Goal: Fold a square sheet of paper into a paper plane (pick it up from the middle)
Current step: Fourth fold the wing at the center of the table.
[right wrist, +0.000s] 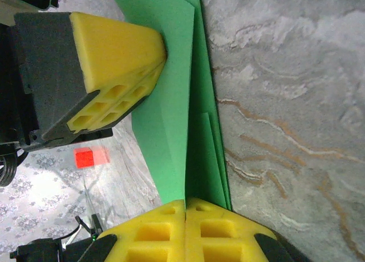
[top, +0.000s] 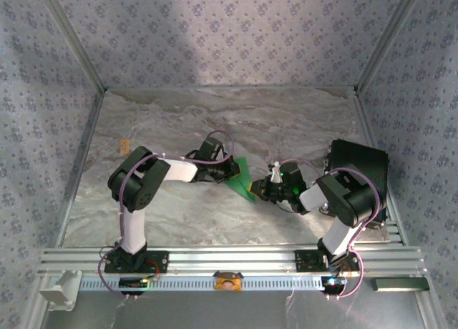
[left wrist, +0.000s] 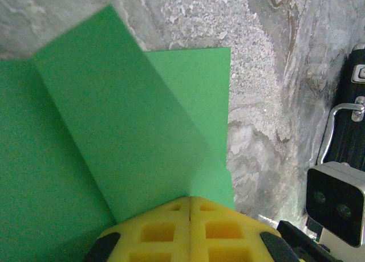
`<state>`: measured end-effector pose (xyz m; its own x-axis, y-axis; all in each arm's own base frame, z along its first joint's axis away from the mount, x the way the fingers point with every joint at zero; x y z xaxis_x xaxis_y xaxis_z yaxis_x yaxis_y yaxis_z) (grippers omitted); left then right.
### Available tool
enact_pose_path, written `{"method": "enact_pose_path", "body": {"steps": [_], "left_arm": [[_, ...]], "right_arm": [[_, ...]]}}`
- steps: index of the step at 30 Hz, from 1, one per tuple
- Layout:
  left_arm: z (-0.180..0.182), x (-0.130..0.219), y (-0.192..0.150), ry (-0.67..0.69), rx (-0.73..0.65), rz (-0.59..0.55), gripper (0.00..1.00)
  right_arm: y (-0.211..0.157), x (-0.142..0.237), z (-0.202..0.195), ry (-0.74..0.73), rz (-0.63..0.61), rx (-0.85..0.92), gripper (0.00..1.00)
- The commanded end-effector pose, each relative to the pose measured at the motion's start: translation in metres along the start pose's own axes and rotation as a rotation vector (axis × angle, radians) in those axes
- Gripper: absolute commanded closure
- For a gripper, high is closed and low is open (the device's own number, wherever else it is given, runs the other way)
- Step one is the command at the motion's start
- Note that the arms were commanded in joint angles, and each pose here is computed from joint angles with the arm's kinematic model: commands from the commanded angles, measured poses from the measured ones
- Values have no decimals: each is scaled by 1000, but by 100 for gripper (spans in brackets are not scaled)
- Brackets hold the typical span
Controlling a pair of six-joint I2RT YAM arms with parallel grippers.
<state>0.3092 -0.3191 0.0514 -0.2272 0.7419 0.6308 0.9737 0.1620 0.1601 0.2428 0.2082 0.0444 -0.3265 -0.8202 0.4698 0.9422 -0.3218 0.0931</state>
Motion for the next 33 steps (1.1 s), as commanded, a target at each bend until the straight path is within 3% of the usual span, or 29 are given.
{"method": "enact_pose_path", "body": {"steps": [1, 9, 26, 33], "left_arm": [[10, -9, -5, 52, 23, 31, 98], [21, -12, -11, 102, 31, 70, 100], [24, -14, -14, 105, 39, 87, 100], [27, -14, -16, 108, 42, 89, 100]], "right_arm": [[-8, 0, -20, -76, 35, -72, 100], [-7, 0, -14, -62, 35, -71, 99], [-18, 15, -2, -121, 81, 10, 84], [-22, 14, -11, -152, 99, 0, 89]]}}
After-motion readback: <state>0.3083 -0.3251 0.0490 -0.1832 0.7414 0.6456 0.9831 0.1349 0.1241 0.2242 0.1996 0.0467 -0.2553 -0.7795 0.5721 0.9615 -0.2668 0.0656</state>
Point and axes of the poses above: each hand's point on the last joint's axis, 136 mm out from that joint toward the fingers, its own x axis back along the fingers, its own z axis along the line the jaws close on, y = z × x, the point moved 4 cm from there along x, back along the fingers, and after that the axes turned 4 degrees about -x, right-handed, at the moved point
